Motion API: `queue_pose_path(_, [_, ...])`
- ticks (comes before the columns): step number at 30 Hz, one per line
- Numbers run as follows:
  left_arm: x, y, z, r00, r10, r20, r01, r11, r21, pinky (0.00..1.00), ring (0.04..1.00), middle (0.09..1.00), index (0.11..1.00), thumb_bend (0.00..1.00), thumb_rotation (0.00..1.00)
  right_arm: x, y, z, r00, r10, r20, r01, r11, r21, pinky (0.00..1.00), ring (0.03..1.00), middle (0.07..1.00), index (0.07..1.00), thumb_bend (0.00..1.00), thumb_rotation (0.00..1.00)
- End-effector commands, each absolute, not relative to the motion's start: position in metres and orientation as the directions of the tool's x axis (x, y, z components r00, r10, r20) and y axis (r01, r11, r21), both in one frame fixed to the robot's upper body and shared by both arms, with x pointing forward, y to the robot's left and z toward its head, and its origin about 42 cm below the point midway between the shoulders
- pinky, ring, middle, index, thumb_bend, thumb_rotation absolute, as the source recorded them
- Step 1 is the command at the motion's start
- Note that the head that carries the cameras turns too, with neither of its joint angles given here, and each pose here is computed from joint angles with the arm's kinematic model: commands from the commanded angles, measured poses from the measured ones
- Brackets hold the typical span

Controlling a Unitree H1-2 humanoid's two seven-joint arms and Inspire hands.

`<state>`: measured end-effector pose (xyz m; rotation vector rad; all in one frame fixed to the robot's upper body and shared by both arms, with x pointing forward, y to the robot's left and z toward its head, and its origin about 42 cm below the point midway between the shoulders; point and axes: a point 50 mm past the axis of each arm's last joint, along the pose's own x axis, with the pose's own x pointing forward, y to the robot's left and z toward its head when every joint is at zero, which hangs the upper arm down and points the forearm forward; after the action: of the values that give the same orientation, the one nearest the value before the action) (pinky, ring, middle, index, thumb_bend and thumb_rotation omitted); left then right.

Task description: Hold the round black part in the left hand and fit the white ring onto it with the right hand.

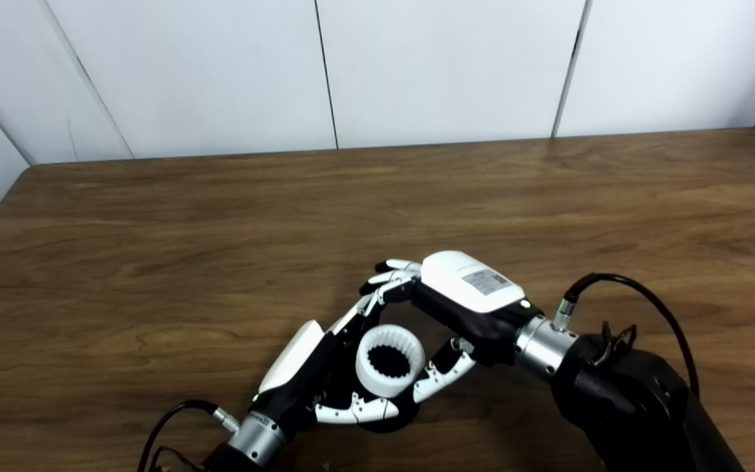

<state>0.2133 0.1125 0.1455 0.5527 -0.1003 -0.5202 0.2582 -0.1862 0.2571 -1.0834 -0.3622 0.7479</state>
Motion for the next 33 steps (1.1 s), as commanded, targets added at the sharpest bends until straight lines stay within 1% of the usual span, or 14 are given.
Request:
queue_pose_path(1, [0.205, 0.095, 0.131, 0.794, -0.593, -0.134, 0.58, 0.674, 0.457, 0.82, 0.96, 0.971, 1.0, 1.0, 0.46, 0.257, -0.184, 0.257, 0.683, 0.723, -0.102, -0.37, 0.222, -0.902, 0.82, 0.935, 0.841, 0.493, 0.52, 0.15])
queue_pose_path(5, [0.203, 0.096, 0.131, 0.793, -0.592, -0.144, 0.585, 0.674, 0.451, 0.81, 0.95, 0.961, 1.0, 1.0, 0.46, 0.256, -0.184, 0.253, 0.684, 0.721, -0.114, -0.376, 0.214, -0.901, 0.82, 0.934, 0.842, 0.493, 0.52, 0.15])
queue_pose_path(10, [0.202, 0.1, 0.13, 0.798, -0.583, -0.152, 0.583, 0.683, 0.441, 0.78, 0.923, 0.942, 0.996, 1.0, 0.41, 0.256, -0.184, 0.248, 0.684, 0.719, -0.123, -0.379, 0.206, -0.902, 0.82, 0.927, 0.839, 0.492, 0.52, 0.15])
queue_pose_path(13, [0.201, 0.102, 0.129, 0.799, -0.579, -0.161, 0.584, 0.685, 0.436, 0.77, 0.919, 0.939, 0.992, 1.0, 0.42, 0.256, -0.184, 0.245, 0.684, 0.718, -0.131, -0.384, 0.202, -0.901, 0.81, 0.927, 0.841, 0.493, 0.52, 0.15])
queue_pose_path(17, [0.199, 0.106, 0.129, 0.808, -0.561, -0.179, 0.578, 0.699, 0.421, 0.79, 0.923, 0.939, 0.997, 1.0, 0.4, 0.257, -0.183, 0.243, 0.687, 0.713, -0.14, -0.387, 0.196, -0.901, 0.82, 0.931, 0.845, 0.493, 0.52, 0.15])
queue_pose_path(19, [0.199, 0.108, 0.131, 0.812, -0.554, -0.183, 0.574, 0.702, 0.422, 0.81, 0.933, 0.959, 1.0, 1.0, 0.38, 0.257, -0.183, 0.243, 0.687, 0.713, -0.14, -0.385, 0.195, -0.902, 0.82, 0.934, 0.847, 0.493, 0.52, 0.15])
queue_pose_path(24, [0.197, 0.114, 0.133, 0.832, -0.532, -0.157, 0.542, 0.721, 0.431, 0.83, 0.936, 0.962, 1.0, 1.0, 0.41, 0.257, -0.182, 0.243, 0.684, 0.716, -0.137, -0.382, 0.192, -0.904, 0.82, 0.934, 0.845, 0.492, 0.52, 0.15])
queue_pose_path(28, [0.198, 0.118, 0.135, 0.843, -0.514, -0.16, 0.528, 0.735, 0.425, 0.8, 0.914, 0.949, 1.0, 1.0, 0.42, 0.258, -0.182, 0.242, 0.68, 0.72, -0.14, -0.382, 0.184, -0.905, 0.83, 0.938, 0.849, 0.493, 0.52, 0.15])
queue_pose_path(30, [0.199, 0.12, 0.134, 0.854, -0.501, -0.142, 0.511, 0.754, 0.413, 0.78, 0.893, 0.937, 1.0, 1.0, 0.41, 0.258, -0.182, 0.242, 0.677, 0.722, -0.142, -0.381, 0.179, -0.907, 0.84, 0.939, 0.851, 0.493, 0.52, 0.15])
queue_pose_path(33, [0.2, 0.123, 0.135, 0.862, -0.491, -0.128, 0.497, 0.766, 0.408, 0.77, 0.884, 0.934, 1.0, 1.0, 0.41, 0.259, -0.181, 0.243, 0.676, 0.722, -0.148, -0.383, 0.172, -0.908, 0.85, 0.942, 0.854, 0.493, 0.52, 0.15])
